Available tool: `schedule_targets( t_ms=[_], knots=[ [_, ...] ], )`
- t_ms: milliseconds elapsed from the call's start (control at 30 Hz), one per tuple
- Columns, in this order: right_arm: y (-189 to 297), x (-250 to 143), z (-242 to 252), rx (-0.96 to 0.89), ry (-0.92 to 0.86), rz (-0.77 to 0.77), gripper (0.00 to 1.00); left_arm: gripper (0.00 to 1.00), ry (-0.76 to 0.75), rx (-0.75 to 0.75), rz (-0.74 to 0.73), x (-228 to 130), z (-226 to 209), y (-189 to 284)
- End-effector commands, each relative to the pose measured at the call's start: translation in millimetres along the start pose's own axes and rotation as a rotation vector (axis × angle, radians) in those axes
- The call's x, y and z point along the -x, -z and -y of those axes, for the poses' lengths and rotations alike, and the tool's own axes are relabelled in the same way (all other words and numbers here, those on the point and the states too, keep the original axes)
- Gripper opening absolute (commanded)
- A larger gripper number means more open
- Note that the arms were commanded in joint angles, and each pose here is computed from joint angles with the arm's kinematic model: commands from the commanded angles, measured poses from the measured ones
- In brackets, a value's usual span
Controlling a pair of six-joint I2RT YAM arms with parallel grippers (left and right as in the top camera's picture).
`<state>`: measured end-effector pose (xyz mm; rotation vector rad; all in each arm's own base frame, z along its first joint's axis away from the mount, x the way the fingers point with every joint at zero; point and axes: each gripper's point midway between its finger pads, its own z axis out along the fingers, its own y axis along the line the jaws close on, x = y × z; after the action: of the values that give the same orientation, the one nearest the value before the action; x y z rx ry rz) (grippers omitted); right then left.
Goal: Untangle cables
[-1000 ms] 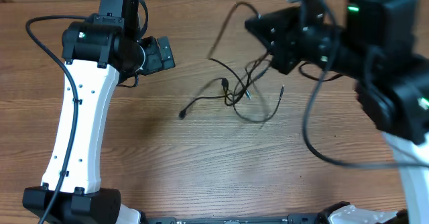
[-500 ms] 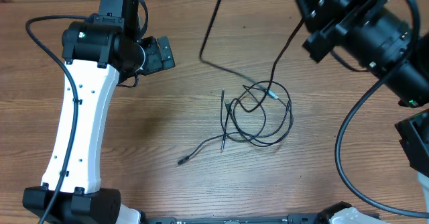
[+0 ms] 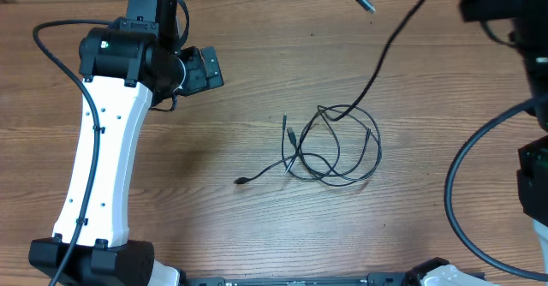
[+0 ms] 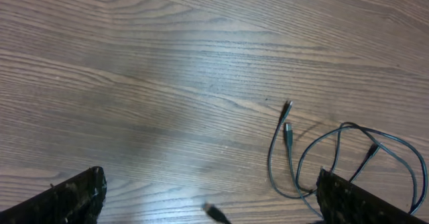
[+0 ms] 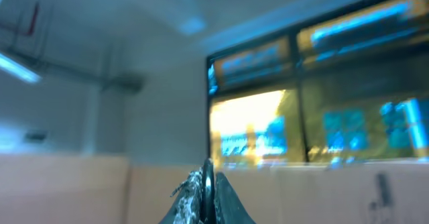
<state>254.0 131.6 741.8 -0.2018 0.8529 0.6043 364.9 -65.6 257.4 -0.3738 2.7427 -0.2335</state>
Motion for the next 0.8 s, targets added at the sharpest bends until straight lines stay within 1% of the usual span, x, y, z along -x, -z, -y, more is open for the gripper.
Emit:
schedule_targets(
  t_ms=[0,100,200,267,300,333,367,433,500,600,667,767],
  knots=[
    [7.5,30.2,23.0,-0.156,0.023,0.098,0.04,1.0,-0.007,0.008,0.0,1.1,-1.4,-1.5],
    [7.0,24.3,23.8,-0.161,0.102,0.067,0.04,1.0,-0.007,0.008,0.0,1.1,-1.5,-1.5],
    [6.5,-0.7,25.0,-0.155,0.121,-0.036,0.04,0.99,-0.007,0.008,0.0,1.1,-1.4,-1.5],
    [7.3,-29.8,24.9,-0.134,0.159,-0.152,0.04,1.0,-0.007,0.008,0.0,1.1,-1.4,-1.5],
    [9.6,-52.9,28.4,-0.134,0.199,-0.242,0.04,1.0,-0.007,0.008,0.0,1.1,-1.4,-1.5],
    [10.6,-62.7,30.2,-0.134,0.219,-0.279,0.04,0.99,-0.007,0.008,0.0,1.1,-1.4,-1.5],
    [14.5,-97.0,39.2,-0.142,0.298,-0.404,0.04,1.0,-0.007,0.008,0.0,1.1,-1.5,-1.5],
    [17.4,-123.0,55.3,-0.198,0.35,-0.493,0.04,1.0,-0.007,0.008,0.0,1.1,-1.4,-1.5],
    [18.5,-136.7,73.5,-0.284,0.384,-0.535,0.04,1.0,-0.007,0.008,0.0,1.1,-1.4,-1.5],
    [17.8,-141.1,92.2,-0.387,0.409,-0.538,0.04,1.0,-0.007,0.008,0.0,1.1,-1.4,-1.5],
    [15.1,-138.4,93.9,-0.403,0.395,-0.515,0.04,1.0,-0.007,0.008,0.0,1.1,-1.4,-1.5],
    [8.2,-122.1,91.5,-0.425,0.292,-0.421,0.04,0.99,-0.007,0.008,0.0,1.1,-1.4,-1.5]
  ],
)
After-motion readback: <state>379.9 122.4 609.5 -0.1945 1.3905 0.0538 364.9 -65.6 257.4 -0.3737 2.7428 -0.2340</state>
